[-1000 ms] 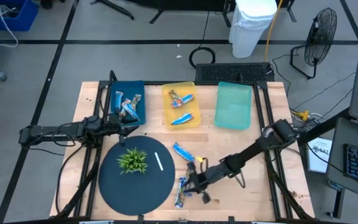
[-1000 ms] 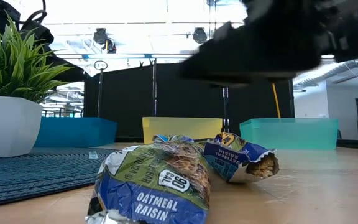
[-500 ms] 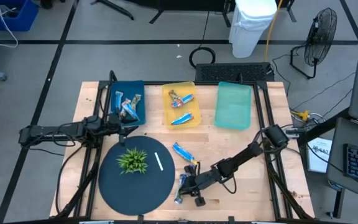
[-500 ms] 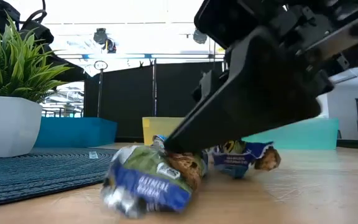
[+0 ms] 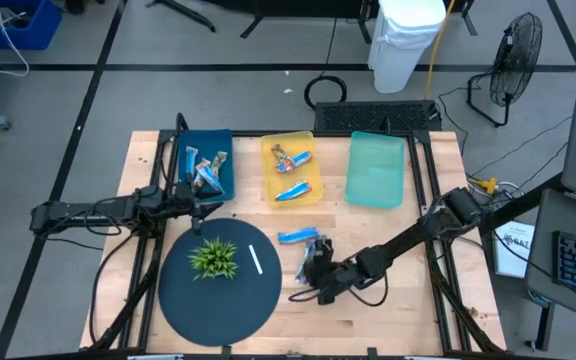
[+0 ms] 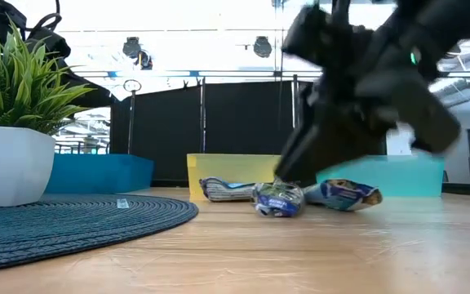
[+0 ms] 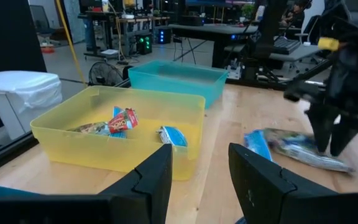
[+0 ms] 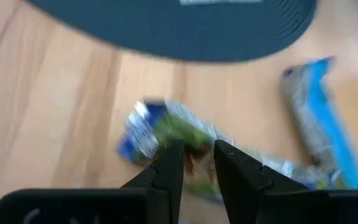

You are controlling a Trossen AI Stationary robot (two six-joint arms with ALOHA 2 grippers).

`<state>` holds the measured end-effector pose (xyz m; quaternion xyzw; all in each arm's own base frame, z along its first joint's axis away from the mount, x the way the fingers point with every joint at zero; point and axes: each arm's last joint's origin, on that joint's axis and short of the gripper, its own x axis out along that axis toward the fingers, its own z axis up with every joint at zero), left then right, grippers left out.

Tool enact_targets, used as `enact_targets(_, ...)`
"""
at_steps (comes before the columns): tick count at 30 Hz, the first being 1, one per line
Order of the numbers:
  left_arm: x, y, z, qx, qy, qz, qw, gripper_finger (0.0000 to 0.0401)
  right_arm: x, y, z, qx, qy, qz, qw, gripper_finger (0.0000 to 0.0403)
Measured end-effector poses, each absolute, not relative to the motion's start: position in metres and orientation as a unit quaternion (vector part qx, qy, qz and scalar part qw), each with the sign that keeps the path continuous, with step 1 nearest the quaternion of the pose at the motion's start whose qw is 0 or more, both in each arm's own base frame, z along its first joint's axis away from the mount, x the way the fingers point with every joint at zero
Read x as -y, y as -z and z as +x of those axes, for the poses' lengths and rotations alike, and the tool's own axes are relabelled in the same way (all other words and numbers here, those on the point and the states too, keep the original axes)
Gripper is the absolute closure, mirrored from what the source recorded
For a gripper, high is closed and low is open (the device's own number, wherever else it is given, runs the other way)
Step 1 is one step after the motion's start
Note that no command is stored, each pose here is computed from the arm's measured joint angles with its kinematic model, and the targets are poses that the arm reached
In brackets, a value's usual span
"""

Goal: Pick and place Granola Bars by type
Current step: Put the blue granola bar into the green bin

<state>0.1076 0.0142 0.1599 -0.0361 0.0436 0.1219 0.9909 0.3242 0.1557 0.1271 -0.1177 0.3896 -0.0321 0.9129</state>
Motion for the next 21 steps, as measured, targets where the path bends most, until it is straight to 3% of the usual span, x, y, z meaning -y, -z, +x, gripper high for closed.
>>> enact_targets(8,-0.014,-0.160,0.108,-0.044,-0.122,-0.036,0.991,0.0240,-0.162,-0.145,0.326,-0.354,-0.053,-0.187,0.915,0.0305)
enact_targets(17,-0.014,-0.160,0.108,-0.044,-0.122,-0.036,0.991,0.0240,-0.150,-0.144,0.329,-0.363,-0.037,-0.216,0.906,0.0196)
enact_targets(21,-0.014,-0.160,0.108,-0.044,-0.122,-0.036,0.991,0.0240,-0.140,-0.144,0.333,-0.368,-0.017,-0.193,0.910,0.0174)
